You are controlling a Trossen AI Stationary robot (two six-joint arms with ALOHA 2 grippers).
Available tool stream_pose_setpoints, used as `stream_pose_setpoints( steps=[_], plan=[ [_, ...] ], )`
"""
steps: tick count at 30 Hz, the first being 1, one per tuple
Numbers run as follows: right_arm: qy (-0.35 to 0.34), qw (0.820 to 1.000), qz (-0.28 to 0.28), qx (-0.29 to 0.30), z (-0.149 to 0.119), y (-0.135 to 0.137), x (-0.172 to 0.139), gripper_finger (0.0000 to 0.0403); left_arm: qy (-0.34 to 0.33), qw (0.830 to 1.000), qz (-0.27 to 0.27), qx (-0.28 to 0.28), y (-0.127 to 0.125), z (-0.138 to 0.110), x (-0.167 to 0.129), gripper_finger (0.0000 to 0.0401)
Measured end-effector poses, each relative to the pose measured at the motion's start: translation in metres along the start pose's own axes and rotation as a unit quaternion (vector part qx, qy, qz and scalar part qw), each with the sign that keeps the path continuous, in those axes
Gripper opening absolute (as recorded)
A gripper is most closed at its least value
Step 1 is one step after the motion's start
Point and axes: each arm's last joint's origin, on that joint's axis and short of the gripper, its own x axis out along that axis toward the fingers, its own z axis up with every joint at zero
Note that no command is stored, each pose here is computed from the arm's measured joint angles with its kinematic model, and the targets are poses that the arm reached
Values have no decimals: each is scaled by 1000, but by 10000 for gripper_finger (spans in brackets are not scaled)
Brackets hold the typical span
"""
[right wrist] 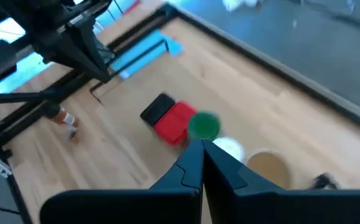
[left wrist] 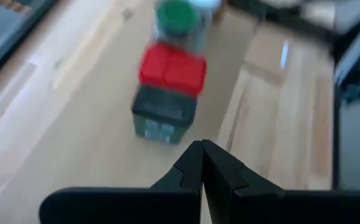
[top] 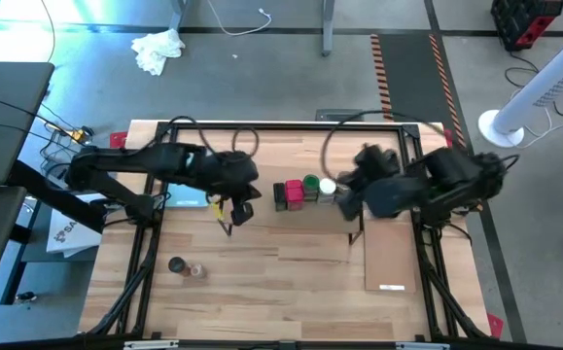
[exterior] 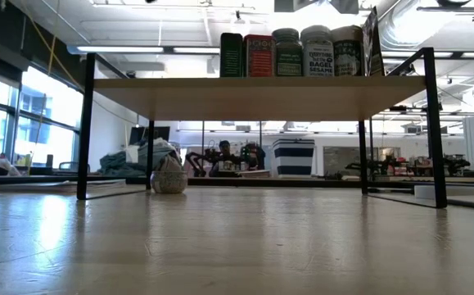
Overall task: Shelf spices
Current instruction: Put the black seasoning bottle on the shelf
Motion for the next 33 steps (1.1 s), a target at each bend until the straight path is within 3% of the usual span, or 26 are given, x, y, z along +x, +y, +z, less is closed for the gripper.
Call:
stream_pose_setpoints(
  steps=[10,19,24,29,33],
  plan=[
    [-100,992,-51,-52,11,-22,-20,0,-131,980,-10,-150,6,12,-40,0],
    [-106,987,-71,-93,15,-25,-17,0,-167,967,1,-194,7,16,-43,0],
    [-102,987,-80,-91,19,-29,-14,0,-165,969,12,-184,7,15,-43,0],
    [-73,991,-80,-79,27,-38,-4,0,-154,975,86,-135,13,9,-41,0],
    [-68,989,-101,-80,37,-49,2,0,-174,979,87,-67,13,13,-48,0]
  ],
)
